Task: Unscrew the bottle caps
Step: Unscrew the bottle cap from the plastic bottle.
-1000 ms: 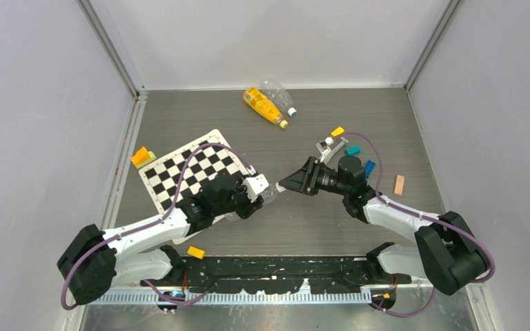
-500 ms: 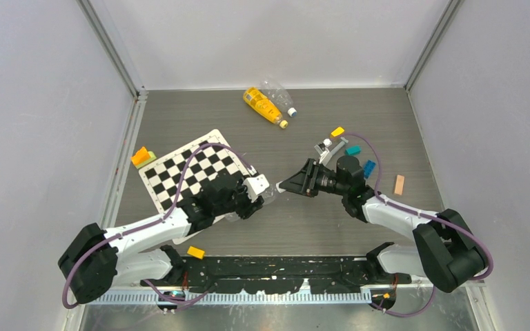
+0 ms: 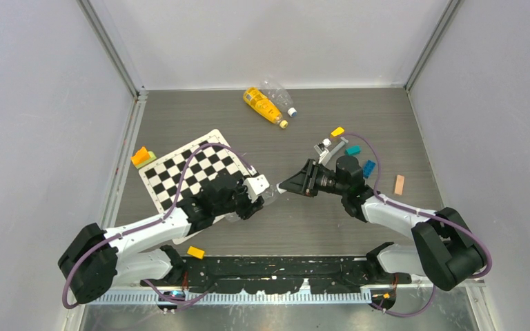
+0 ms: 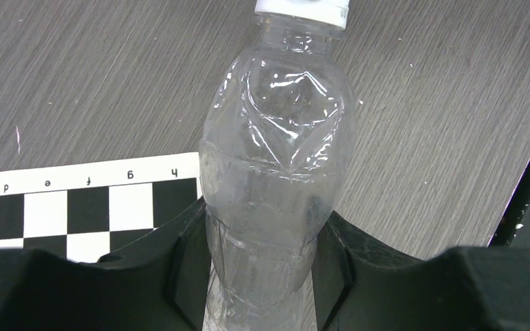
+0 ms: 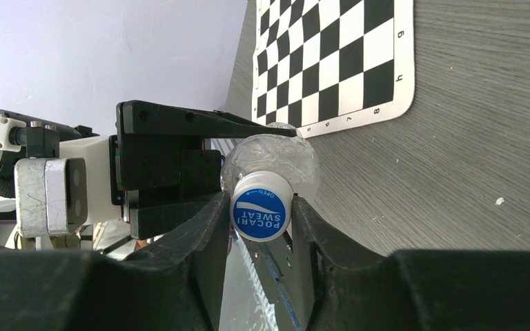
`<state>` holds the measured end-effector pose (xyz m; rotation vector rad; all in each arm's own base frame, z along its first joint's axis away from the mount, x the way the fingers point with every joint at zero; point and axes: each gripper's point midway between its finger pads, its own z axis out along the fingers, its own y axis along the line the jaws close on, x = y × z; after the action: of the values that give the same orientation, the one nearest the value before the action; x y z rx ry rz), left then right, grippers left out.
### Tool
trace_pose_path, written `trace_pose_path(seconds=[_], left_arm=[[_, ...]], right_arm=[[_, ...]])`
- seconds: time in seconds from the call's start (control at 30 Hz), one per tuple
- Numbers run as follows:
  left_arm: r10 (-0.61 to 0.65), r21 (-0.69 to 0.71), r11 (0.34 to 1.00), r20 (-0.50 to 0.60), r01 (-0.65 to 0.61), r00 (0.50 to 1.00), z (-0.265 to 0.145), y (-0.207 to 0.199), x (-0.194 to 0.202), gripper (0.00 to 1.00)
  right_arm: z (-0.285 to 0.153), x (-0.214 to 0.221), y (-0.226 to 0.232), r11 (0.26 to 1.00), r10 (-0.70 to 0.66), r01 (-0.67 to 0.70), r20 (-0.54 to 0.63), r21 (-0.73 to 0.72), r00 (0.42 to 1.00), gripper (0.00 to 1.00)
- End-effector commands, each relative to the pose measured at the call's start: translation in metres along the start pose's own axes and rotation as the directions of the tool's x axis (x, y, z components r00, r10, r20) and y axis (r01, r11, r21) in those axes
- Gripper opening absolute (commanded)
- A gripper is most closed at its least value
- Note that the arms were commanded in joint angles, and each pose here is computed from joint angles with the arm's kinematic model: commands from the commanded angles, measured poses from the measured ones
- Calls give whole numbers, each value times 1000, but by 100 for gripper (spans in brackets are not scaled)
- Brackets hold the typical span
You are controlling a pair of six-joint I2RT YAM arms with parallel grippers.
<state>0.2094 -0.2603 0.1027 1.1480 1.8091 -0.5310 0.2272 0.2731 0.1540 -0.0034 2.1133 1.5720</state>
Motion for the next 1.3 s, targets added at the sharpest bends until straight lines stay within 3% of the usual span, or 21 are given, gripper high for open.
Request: trace_pose_path(seconds=[0.0,0.23,0.33,0.6,0.93,1.13,1.2,1.27], left_arm=[[12,18,1000,107,-14,994,-2,-2,-32,16],[-16,144,990,77,5,997,-4,-23,-33,18],[-49,208,978,80,32,996,-4,-30,-35,18],[-120,507,858,49,79,992,-19,-65,-43,18],[-131,687,725,51,61,990,-43,-92,-52,18],[-146,656,750,45,80,988,-38,-86,-53,19],[-152,589,800,13,115,988,-29,-75,-48,19],[-156,473,868,-34,153,987,-16,-55,-39,19]], right_arm=[[2,-9,23,994,-66,67,17,-82,998,29],[-5,1,25,980,-161,163,27,-116,987,2],[-11,4,30,964,-225,231,55,-132,973,1],[-21,30,28,915,-383,385,47,-122,923,1],[-38,41,38,846,-494,507,114,-165,862,1],[-42,26,41,843,-503,527,187,-109,844,0],[-42,11,36,862,-487,507,226,-33,844,2],[-42,-7,33,892,-448,449,260,61,855,26]])
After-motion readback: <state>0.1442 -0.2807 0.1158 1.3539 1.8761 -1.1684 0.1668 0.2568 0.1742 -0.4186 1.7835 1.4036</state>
